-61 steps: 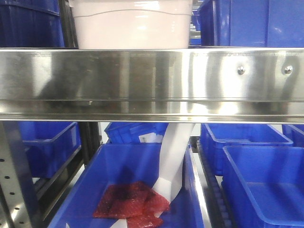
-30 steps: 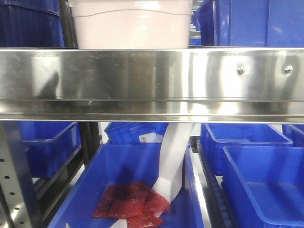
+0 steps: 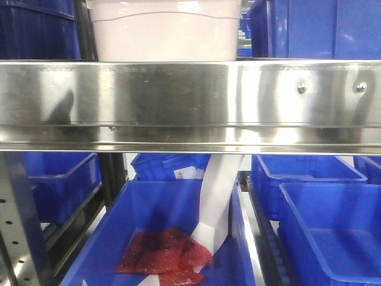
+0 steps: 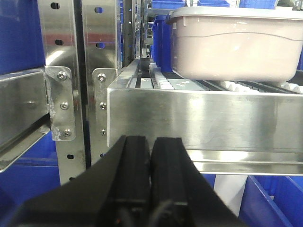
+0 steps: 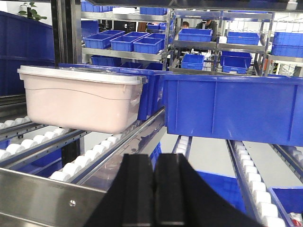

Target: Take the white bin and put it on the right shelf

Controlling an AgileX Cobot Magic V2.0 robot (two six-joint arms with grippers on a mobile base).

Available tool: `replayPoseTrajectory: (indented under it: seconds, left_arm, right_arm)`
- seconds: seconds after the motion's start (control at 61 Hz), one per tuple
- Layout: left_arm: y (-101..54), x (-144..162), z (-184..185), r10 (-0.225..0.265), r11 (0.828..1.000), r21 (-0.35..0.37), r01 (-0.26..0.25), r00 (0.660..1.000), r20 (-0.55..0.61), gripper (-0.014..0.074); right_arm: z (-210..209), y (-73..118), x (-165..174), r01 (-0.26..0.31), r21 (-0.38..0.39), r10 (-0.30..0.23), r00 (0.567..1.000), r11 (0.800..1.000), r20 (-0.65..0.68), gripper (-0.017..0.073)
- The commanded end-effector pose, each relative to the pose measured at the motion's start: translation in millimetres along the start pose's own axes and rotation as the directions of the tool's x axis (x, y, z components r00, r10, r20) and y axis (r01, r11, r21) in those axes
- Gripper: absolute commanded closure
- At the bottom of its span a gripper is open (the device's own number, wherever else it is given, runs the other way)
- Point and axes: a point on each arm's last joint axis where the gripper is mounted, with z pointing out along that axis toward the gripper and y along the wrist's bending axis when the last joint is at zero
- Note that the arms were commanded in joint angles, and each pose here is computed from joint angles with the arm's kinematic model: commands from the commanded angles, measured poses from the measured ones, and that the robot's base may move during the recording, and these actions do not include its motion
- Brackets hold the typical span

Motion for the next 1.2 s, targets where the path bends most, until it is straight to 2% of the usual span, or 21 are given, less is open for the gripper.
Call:
replayPoseTrajectory:
  seconds: [0.0, 0.738, 0.82, 0.984, 1.0, 1.017, 1.033, 1.115, 1.181]
  left_arm:
    - [-0.7, -10, -2, -0.009, 1.000, 0.010, 0.008, 0.994, 0.105, 0.0712]
    - [-0.7, -10, -2, -0.009, 1.000, 0.010, 0.008, 0.994, 0.105, 0.0712]
    - [-0.7, -10, -2, -0.009, 1.000, 0.010, 0.008, 0.994, 0.105, 0.0712]
    - [-0.7, -10, -2, -0.009, 1.000, 0.010, 0.008, 0.994, 0.105, 0.0712]
    - [-0.7, -10, -2, -0.009, 1.000, 0.010, 0.008, 0.994, 0.105, 0.0712]
    - [-0.7, -10, -2, -0.009, 1.000, 0.010, 0.008, 0.994, 0.105, 0.0712]
    - [-0.7, -10, -2, -0.009, 1.000, 0.010, 0.008, 0.994, 0.105, 0.0712]
    - [-0.7, -10, -2, -0.009, 1.000, 0.010, 0.008, 0.994, 0.105, 0.0712]
    - [-0.7, -10, -2, -0.009, 1.000, 0.010, 0.008, 0.994, 0.105, 0.0712]
  right_arm:
    - [0, -3.8, -14, -0.016, 0.044, 0.013, 0.997, 0.999, 0.080, 0.0489]
    - [0, -4.1, -12, -0.005, 0.047, 0.002, 0.997, 0.999, 0.073, 0.0489]
    - [0, -5.9, -12, 0.031, 0.069, -0.036, 0.997, 0.997, 0.070, 0.0489]
    - [-1, -13.6, -12, -0.034, 0.150, 0.023, 0.997, 0.988, 0.074, 0.0489]
    - [-1, -14.7, -12, -0.018, 0.163, 0.007, 0.997, 0.986, 0.070, 0.0489]
    - [-1, -15.4, -12, -0.044, 0.169, 0.032, 0.997, 0.985, 0.074, 0.0489]
    - [-1, -16.5, -11, -0.029, 0.181, 0.017, 0.997, 0.983, 0.070, 0.0489]
    - [0, -19.3, -6, -0.037, 0.208, 0.025, 0.998, 0.977, 0.060, 0.0489]
    - [3, -20.1, 3, -0.020, 0.211, 0.012, 0.999, 0.977, 0.038, 0.0489]
